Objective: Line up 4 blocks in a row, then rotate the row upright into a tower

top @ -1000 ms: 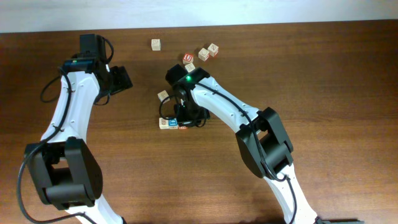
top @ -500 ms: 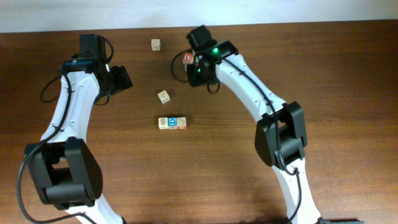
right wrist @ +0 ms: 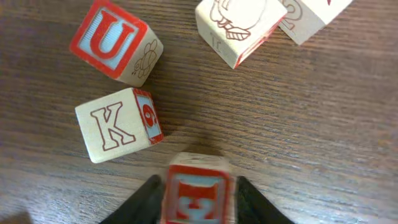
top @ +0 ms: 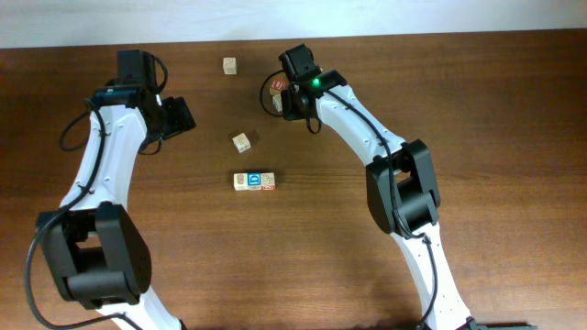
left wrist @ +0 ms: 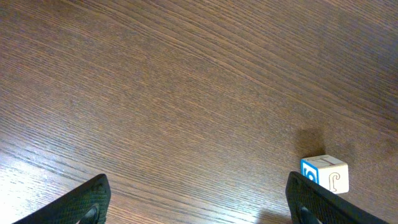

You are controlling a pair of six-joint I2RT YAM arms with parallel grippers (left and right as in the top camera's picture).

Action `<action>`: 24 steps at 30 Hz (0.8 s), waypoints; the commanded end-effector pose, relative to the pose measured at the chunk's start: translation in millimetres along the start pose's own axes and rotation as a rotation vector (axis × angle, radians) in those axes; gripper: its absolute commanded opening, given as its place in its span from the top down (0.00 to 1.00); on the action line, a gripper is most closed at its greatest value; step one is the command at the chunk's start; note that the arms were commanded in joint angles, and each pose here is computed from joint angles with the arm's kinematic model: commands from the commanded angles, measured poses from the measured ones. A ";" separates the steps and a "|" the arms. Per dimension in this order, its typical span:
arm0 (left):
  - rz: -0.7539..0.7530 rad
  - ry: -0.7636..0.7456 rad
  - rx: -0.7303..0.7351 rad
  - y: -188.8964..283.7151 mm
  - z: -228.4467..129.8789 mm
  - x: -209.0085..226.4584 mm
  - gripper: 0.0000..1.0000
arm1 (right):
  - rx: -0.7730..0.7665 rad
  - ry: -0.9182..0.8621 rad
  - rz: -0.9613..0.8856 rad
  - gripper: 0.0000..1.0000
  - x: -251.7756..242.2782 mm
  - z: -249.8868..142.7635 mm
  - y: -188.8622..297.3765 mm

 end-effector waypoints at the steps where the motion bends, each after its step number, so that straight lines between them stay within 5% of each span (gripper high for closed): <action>1: -0.003 0.007 0.003 -1.8 0.7 -0.6 0.12 | 0.000 -0.007 -0.015 0.71 0.0 -2.4 -4.0; 6: -0.003 0.007 0.004 -1.8 0.5 -0.6 0.12 | 0.090 -0.047 -0.030 0.75 -5.0 -22.4 -2.2; 14: -0.003 0.007 0.003 -1.8 0.7 -0.6 0.12 | 0.622 -0.142 0.099 0.74 8.8 -121.9 39.1; 24: -0.004 0.007 0.004 -1.8 0.6 -0.7 0.11 | 0.716 -0.071 0.040 0.69 26.4 -161.9 55.3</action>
Point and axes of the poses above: each gripper's point midway between its finger pads, its own y axis back along the fingers, its own x axis along the line the jaws close on, z = x × y, the point moved 1 cm from there along y, back along the fingers, and after that the axes turned 12 degrees about -y, right-handed, at the moved point
